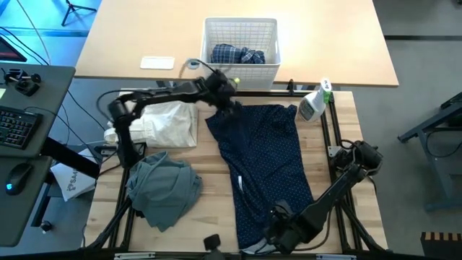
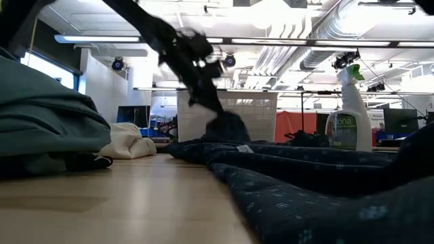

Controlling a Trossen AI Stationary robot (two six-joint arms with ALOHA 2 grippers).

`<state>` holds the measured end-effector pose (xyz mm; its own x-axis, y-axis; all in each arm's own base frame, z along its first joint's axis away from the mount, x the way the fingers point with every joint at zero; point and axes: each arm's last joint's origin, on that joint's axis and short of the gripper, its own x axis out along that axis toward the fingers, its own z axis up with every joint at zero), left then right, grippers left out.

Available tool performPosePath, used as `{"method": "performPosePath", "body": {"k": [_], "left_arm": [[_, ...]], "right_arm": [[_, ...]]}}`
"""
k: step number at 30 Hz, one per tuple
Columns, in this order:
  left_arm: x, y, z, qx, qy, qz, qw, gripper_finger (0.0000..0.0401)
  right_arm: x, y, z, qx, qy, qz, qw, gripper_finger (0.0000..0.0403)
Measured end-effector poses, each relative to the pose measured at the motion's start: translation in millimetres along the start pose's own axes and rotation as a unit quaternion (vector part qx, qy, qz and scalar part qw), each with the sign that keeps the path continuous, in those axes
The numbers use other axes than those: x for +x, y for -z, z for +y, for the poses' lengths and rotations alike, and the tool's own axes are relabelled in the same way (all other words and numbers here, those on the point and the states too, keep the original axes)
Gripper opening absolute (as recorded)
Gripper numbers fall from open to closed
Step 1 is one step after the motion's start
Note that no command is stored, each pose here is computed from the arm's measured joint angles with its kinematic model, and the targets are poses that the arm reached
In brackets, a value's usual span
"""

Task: Fold Laundry from Bin
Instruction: Fold the dark blue polo

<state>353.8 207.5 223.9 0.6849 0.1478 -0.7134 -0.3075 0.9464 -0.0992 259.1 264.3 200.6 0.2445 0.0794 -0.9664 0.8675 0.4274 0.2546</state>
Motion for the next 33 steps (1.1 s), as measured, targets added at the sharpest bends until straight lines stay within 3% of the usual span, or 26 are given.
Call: {"method": "performPosePath", "body": {"k": [8,11,16,19,21,26,33], "left_arm": [[-99.4,-25.2,18.0,0.021,-0.076,-0.094,0.992,0.0],[-131.9,-27.3,18.3,0.018,-0.099,-0.117,0.988,0.0],[-187.3,-29.9,7.9,0.041,-0.158,-0.166,0.972,0.0],[-218.0,-29.6,0.0,0.06,-0.208,-0.194,0.957,0.0],[-231.8,-29.5,-3.6,0.068,-0.23,-0.211,0.948,0.0],[-230.3,-36.2,4.7,0.057,-0.242,-0.243,0.938,0.0],[-158.4,-49.0,27.1,0.045,-0.196,-0.238,0.95,0.0]], "right_arm": [[-2.5,19.0,1.9,0.025,-0.041,0.02,0.999,0.0],[-6.7,22.4,13.5,0.003,-0.113,0.015,0.993,0.0],[-20.7,14.6,45.3,-0.047,-0.273,-0.009,0.961,0.0],[-22.4,1.6,55.8,-0.061,-0.302,-0.009,0.951,0.0],[-21.3,-7.9,56.6,-0.069,-0.291,-0.012,0.954,0.0],[-16.2,-18.3,46.4,-0.079,-0.224,-0.029,0.971,0.0],[-25.8,4.2,15.3,-0.013,-0.131,-0.015,0.991,0.0]]}}
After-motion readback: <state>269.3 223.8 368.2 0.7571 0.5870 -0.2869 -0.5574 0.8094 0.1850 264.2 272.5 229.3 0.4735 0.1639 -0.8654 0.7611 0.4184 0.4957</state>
